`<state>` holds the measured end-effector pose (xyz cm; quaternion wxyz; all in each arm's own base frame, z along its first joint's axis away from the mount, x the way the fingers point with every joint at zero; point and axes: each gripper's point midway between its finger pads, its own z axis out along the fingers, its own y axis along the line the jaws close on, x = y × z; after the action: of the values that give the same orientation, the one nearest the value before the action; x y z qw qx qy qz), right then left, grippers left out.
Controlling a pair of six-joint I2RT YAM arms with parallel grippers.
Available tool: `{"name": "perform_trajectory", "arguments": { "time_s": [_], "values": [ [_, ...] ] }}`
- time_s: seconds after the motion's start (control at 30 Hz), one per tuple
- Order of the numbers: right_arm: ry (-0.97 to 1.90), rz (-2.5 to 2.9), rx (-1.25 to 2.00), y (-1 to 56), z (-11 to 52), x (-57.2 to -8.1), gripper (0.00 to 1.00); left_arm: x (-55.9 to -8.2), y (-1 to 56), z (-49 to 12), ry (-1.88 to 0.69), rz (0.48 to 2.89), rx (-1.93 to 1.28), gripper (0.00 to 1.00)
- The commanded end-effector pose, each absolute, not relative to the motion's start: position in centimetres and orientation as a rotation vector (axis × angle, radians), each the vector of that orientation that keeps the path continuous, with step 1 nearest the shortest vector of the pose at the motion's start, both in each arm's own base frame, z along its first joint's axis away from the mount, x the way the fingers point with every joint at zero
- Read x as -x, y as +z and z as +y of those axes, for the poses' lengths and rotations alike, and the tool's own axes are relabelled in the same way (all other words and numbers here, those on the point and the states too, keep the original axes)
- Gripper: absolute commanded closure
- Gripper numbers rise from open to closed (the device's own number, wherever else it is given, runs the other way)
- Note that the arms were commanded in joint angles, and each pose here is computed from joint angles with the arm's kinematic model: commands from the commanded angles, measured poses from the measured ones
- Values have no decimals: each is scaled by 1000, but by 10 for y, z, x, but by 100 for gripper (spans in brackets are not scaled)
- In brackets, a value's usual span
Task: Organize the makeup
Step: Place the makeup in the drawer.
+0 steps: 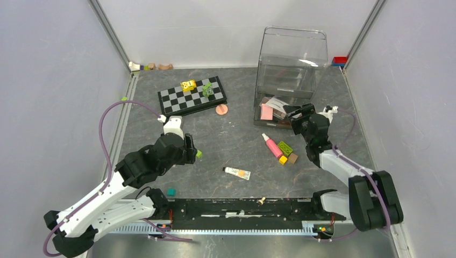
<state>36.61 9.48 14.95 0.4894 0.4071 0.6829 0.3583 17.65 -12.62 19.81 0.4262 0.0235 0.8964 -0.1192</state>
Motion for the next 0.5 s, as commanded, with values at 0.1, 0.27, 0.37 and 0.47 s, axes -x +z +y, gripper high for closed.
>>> {"name": "perform_trajectory", "arguments": {
  "time_s": [0.1,0.27,0.37,0.47],
  "values": [
    [951,1713,-910,165,108,-401,24,-182,203,-126,-287,2205,-75,36],
    [982,1725,-866,177,111,-409,22,-183,203,-126,-282,2205,-74,35],
    [1002,1749,-847,178,114,-403,20,-183,203,-126,-281,2205,-74,35],
    [1021,1748,-814,182,117,-395,21,-183,202,-126,-279,2209,-78,36]
  ]
}}
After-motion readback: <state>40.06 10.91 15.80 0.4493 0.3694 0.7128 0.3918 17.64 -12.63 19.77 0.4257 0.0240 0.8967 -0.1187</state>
